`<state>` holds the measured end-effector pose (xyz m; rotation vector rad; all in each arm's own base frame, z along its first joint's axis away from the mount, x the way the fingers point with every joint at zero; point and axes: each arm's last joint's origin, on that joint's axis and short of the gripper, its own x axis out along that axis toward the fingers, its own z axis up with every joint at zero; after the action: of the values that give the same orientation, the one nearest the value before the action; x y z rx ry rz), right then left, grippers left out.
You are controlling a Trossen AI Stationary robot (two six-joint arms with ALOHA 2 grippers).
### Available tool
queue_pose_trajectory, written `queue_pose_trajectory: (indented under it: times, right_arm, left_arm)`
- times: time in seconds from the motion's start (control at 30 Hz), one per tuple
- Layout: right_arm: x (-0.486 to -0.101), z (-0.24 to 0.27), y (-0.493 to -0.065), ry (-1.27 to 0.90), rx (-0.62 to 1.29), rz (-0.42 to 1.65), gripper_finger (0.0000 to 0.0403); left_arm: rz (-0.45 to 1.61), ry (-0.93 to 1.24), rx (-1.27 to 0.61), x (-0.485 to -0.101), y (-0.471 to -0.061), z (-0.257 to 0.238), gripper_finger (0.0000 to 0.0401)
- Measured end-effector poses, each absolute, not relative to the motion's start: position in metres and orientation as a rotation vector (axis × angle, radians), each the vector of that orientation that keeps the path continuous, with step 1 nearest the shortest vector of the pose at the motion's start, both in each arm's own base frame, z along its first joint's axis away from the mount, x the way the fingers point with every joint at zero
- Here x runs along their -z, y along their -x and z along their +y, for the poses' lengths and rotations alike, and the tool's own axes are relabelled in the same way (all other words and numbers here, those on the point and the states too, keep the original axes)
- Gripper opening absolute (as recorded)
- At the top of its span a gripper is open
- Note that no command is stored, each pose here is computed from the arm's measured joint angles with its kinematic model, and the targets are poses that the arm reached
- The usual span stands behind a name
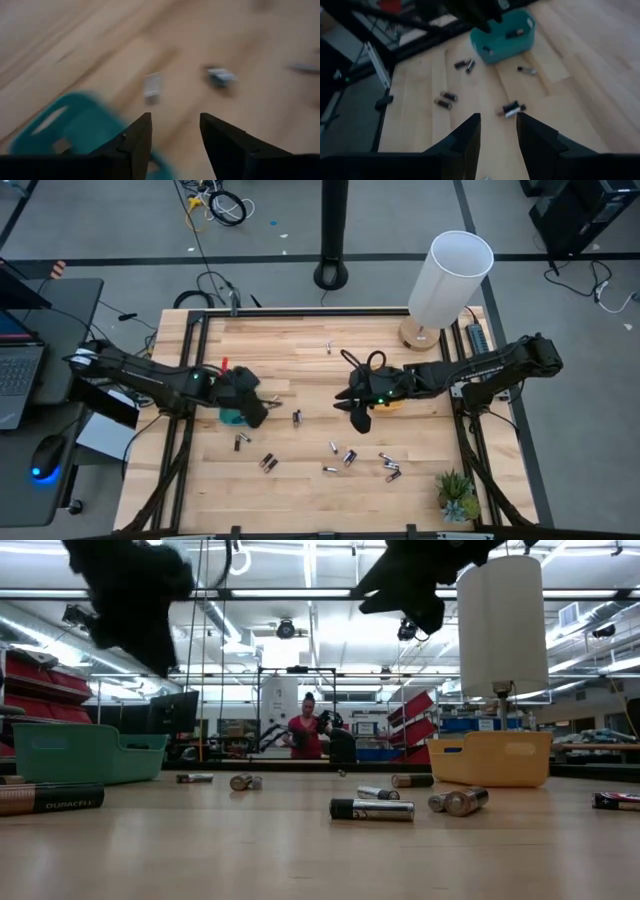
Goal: Sort batteries
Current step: Put the black battery into the green bin
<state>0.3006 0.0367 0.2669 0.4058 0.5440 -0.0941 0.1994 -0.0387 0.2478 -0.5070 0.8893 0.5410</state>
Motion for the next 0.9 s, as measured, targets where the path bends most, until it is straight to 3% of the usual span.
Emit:
queue_pose_trajectory:
  times: [0.17, 0.37, 0.57, 0.9]
  right_arm:
    - [-0.261, 0.042, -0.296, -0.375, 0.078, 0.624, 0.0134]
    - [-0.258, 0.042, -0.293, -0.388, 0.095, 0.663, 0.0138]
    - [-0.258, 0.043, -0.293, -0.398, 0.097, 0.659, 0.0134]
    - [-0.258, 0.043, -0.294, -0.373, 0.087, 0.653, 0.0131]
  left_arm:
    - [0.902, 0.447, -0.364, -0.245, -0.220, -0.062, 0.0177]
    - [0.865, 0.603, -0.344, -0.213, -0.263, -0.078, 0.0188]
    - [1.020, 0.626, -0.520, -0.183, -0.297, -0.080, 0.0196]
    - [1.085, 0.700, -0.701, -0.177, -0.343, -0.074, 0.0197]
